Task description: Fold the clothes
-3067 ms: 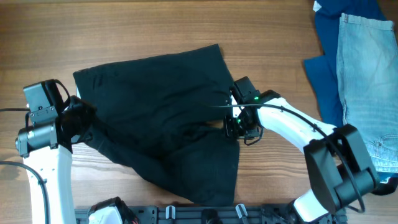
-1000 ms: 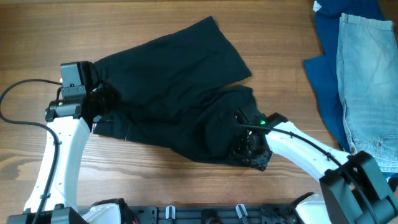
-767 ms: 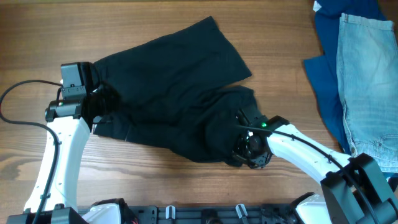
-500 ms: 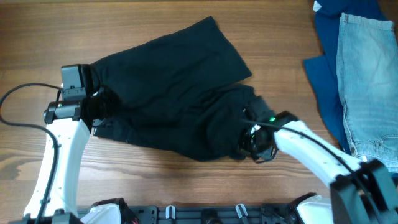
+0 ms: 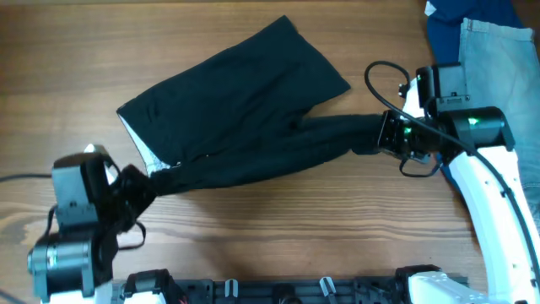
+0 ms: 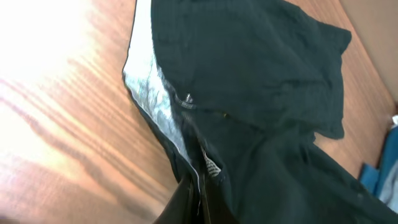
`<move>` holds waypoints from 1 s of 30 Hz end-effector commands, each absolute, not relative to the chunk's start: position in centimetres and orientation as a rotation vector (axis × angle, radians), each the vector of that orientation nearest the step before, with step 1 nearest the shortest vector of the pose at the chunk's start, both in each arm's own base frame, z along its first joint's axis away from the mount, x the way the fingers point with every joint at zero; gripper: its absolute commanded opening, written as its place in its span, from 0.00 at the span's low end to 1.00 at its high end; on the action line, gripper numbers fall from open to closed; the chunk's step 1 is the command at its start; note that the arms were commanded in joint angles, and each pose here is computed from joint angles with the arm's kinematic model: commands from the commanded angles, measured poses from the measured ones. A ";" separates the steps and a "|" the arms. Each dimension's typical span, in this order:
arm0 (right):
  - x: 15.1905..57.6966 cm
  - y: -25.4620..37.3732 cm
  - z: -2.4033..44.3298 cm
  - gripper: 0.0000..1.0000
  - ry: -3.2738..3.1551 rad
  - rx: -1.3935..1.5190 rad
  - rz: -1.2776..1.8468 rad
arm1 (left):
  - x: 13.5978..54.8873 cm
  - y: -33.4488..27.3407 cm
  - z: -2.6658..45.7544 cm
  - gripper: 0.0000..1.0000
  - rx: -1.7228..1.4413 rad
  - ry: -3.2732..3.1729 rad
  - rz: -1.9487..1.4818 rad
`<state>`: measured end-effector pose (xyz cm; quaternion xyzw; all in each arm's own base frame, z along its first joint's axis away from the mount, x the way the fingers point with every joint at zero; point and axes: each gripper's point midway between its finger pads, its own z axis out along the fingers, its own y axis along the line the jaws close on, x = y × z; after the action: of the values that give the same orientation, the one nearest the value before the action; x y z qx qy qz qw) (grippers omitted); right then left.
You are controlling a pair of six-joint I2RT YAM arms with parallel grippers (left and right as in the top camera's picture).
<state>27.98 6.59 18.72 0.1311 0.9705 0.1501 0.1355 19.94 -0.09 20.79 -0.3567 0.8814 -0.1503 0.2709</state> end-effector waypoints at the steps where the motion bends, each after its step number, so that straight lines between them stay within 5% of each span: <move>1: 27.2 5.8 23.1 0.04 2.668 0.309 0.418 | 18.1 -0.8 22.2 0.04 -0.962 2.321 -0.469; 7: 26.4 5.8 25.3 0.04 2.577 0.286 0.434 | 17.1 -0.7 22.3 0.04 -0.969 2.309 -0.451; 15: 36.2 7.8 19.6 0.04 2.603 0.166 0.490 | 17.9 4.5 21.0 0.04 -1.204 2.218 -0.110; 30: 49.3 18.2 9.0 0.04 2.382 -0.097 0.516 | 31.5 7.8 10.6 0.04 -1.274 2.303 0.091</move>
<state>47.80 17.36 11.60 -0.0399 0.9136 0.2321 0.3315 29.89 6.15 12.83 -0.4561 0.8547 -0.0057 0.2479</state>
